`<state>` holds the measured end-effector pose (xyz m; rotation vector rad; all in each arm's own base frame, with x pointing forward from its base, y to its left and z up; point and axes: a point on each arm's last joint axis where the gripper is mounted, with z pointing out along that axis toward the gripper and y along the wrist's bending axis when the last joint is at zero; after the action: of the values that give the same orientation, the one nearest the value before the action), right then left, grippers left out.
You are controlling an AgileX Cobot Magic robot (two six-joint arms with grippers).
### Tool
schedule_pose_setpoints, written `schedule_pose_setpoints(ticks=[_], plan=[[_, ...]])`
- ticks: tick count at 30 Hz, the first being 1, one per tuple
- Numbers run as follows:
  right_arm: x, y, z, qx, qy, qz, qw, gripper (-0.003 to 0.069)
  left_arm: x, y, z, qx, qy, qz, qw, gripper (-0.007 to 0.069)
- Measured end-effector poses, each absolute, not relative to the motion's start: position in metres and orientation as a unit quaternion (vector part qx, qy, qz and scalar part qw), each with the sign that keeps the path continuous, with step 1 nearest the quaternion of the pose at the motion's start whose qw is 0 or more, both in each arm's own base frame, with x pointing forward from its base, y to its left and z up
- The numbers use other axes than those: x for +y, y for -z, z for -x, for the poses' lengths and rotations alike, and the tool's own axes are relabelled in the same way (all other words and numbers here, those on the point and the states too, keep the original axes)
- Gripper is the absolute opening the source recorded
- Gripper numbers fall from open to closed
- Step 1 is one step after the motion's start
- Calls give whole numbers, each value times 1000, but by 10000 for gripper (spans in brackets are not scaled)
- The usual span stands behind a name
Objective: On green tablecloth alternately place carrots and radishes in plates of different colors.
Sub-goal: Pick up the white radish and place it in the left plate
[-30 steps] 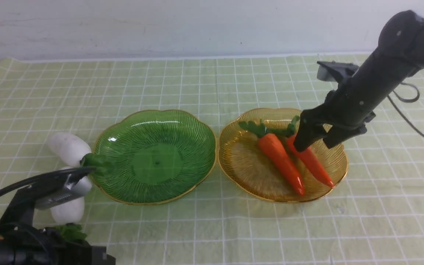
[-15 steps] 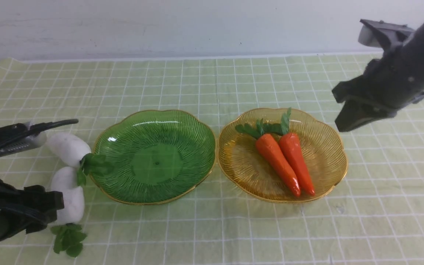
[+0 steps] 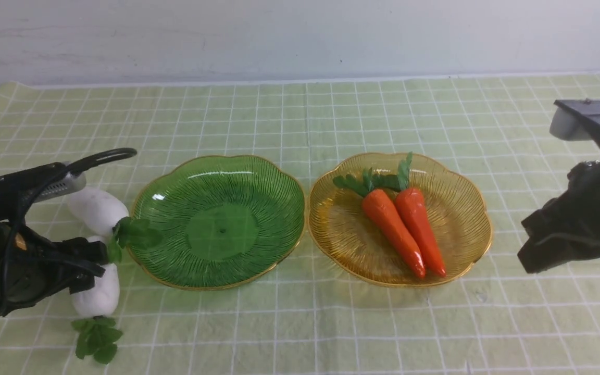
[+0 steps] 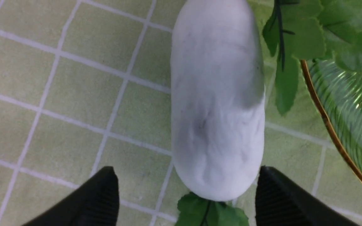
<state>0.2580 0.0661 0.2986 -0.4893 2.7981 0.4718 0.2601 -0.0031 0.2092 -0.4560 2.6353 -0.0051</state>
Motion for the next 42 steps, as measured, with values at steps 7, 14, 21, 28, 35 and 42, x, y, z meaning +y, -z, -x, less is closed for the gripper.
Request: schedule_pose_setpoints(ticks=[7, 14, 21, 28, 35, 42], plan=[[66, -299, -258, 963, -162, 169, 131, -14, -5, -185, -281, 964, 2, 164, 211, 528], [66, -299, -258, 963, -162, 169, 132, -14, -5, -170, -284, 970, -4, 159, 186, 498], [66, -299, -258, 963, -162, 169, 132, -14, -2, -178, -277, 980, -34, 126, 152, 433], [66, -299, -258, 963, -163, 168, 132, -15, 5, -248, -278, 974, -65, 132, 170, 433], [67, -299, -258, 962, -168, 166, 134, -15, -16, -288, -300, 960, 44, 140, 238, 433], [68, -299, -259, 962, -170, 164, 139, -15, -61, -251, -332, 957, 131, 97, 240, 433]])
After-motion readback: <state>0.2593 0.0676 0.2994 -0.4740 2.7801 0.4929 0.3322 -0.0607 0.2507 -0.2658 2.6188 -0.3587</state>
